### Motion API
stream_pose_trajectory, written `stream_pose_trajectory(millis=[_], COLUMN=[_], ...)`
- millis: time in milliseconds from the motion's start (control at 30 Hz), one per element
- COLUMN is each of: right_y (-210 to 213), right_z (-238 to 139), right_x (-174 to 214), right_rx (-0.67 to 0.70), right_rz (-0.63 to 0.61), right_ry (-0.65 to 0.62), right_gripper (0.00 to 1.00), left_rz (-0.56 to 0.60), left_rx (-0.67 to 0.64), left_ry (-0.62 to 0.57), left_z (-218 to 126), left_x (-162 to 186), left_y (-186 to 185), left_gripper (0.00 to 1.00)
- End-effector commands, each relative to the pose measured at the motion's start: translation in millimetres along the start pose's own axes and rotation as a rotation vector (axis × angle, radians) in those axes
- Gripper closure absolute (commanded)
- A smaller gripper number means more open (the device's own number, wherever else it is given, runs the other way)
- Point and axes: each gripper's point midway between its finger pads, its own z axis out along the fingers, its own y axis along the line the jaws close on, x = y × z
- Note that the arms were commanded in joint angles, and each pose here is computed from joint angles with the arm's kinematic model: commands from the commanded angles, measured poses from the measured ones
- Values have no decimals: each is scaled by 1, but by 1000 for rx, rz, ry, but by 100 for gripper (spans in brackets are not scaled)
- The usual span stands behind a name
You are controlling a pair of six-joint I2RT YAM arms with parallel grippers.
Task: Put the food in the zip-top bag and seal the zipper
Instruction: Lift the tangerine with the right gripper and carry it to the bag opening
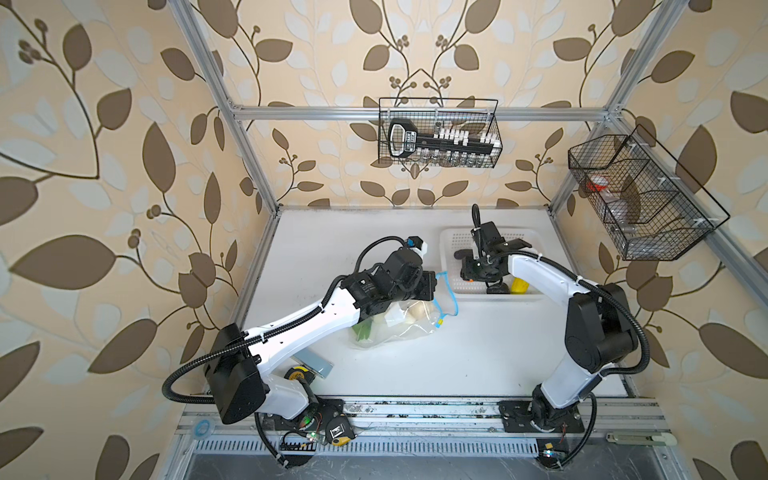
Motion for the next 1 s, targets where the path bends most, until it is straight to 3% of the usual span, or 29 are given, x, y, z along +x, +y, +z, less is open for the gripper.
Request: stream_pose_trajectory(millis=[0, 267, 533, 967], right_y=[-5, -2, 30, 81], right_z=[-15, -45, -76, -87], right_x=[3, 17, 41, 82], right_rx=[1, -45, -139, -235], right_rz=[16, 21, -35, -122], right_ry=[-30, -75, -120, -109], right_gripper=[44, 45, 45, 45], left_rz=[0, -1, 1, 7], left_rx=[34, 42, 53, 66], left_ry=[-77, -75, -78, -92], left_z=[-14, -14, -17, -24], left_x=[-20, -21, -22, -27], left_y=[-10, -12, -15, -19], left_gripper=[100, 100, 100, 100])
